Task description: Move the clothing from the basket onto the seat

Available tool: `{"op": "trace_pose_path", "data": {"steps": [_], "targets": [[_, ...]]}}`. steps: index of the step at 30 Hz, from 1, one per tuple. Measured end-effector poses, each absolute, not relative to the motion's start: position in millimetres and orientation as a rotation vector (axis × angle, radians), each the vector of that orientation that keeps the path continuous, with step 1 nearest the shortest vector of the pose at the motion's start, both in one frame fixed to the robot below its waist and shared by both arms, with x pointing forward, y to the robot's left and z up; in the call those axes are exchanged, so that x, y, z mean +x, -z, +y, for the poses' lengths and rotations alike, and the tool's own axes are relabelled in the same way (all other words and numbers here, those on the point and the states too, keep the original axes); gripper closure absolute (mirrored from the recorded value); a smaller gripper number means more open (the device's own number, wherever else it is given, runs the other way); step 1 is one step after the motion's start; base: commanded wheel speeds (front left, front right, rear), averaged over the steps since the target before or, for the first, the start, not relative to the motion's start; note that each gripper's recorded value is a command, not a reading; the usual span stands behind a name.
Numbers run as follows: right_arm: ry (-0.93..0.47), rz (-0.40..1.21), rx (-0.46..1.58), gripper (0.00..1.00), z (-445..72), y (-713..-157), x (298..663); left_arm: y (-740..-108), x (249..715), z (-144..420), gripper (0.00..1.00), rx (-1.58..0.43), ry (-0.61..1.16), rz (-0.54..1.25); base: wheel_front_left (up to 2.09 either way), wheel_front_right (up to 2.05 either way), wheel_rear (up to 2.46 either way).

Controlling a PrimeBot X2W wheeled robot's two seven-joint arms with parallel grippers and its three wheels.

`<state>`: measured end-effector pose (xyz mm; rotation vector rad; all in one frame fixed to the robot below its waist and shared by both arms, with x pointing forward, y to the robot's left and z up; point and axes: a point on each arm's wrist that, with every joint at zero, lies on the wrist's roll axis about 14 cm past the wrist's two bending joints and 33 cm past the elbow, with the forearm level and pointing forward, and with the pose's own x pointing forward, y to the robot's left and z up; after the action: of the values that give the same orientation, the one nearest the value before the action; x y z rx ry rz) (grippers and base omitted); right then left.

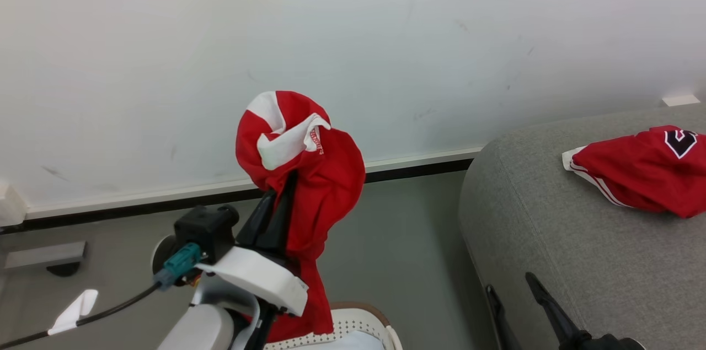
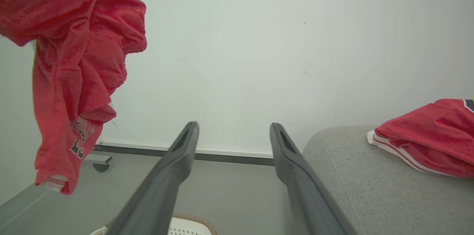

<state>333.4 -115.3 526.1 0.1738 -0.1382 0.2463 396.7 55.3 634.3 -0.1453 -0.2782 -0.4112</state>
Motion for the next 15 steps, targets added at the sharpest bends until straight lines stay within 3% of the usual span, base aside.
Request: {"op": "trace_pose_path", "data": {"steps": [6, 15], "targets": [[-0.346, -0.151, 0.178, 0.0, -83.3, -533.1, 330.0, -633.5, 394.9, 50.8, 1.0, -0.142, 0.425, -0.273, 0.0, 0.0, 0.0], [-0.604, -0.184, 0.184, 0.0, -6.9, -553.9, 325.2, -634.7, 391.7, 39.4, 1.0, -0.151, 0.455, -0.273, 0.0, 0.0, 0.0]]}}
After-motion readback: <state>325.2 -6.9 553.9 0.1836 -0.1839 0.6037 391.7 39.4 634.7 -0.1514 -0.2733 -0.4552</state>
